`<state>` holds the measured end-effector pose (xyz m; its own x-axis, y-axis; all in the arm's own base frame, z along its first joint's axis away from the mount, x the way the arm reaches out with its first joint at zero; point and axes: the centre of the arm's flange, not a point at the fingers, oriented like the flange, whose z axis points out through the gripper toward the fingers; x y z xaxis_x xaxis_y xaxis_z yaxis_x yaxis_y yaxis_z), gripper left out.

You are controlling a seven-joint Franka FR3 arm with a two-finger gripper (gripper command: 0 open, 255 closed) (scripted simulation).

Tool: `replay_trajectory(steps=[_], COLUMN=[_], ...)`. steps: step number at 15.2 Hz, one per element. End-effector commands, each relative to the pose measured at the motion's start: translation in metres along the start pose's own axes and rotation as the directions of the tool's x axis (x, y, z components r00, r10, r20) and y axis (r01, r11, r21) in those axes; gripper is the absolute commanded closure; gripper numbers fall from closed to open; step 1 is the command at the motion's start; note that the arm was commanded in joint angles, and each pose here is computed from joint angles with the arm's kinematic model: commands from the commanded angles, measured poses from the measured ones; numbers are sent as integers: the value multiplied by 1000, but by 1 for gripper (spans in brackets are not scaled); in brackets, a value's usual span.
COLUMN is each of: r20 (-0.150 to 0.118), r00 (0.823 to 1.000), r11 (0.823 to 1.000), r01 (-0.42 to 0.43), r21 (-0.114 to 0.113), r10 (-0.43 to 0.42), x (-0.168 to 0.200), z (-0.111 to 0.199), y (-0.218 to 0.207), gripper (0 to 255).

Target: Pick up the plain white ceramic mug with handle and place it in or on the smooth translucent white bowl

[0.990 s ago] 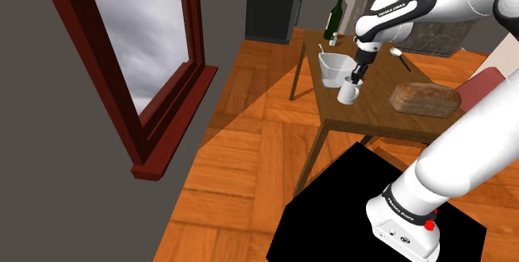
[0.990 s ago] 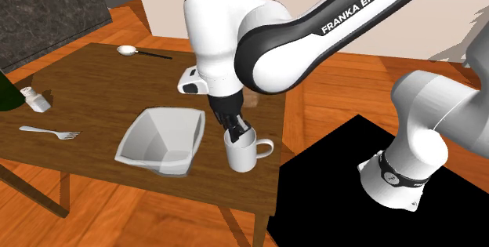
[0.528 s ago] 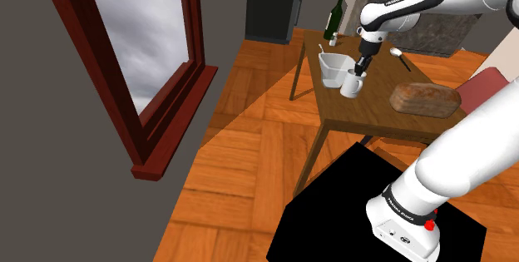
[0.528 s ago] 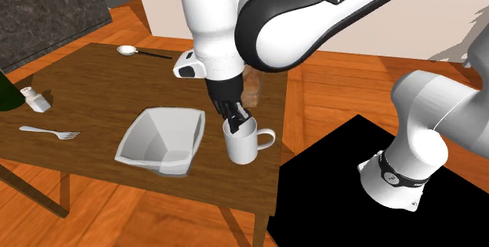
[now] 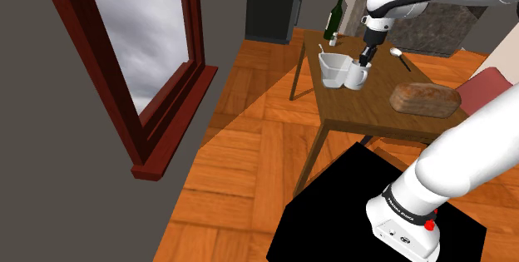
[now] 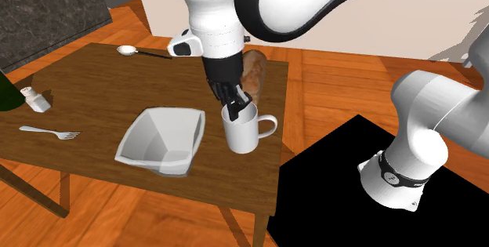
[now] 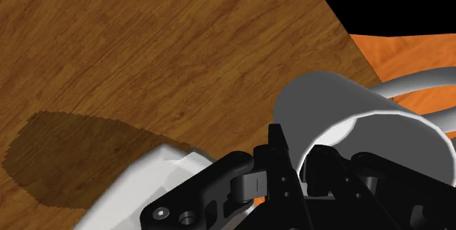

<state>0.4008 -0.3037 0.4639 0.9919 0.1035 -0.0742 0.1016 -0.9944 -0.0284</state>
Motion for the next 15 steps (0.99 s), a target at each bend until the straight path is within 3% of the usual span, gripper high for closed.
replay_trajectory(steps=[1, 15], r20=[0, 0], r00=[1000, 1000], r11=[1000, 1000], r01=[0, 0], r21=[0, 0], r10=[0, 0], x=[0, -5], z=[-11, -84], y=[-1, -3], gripper=[255, 255])
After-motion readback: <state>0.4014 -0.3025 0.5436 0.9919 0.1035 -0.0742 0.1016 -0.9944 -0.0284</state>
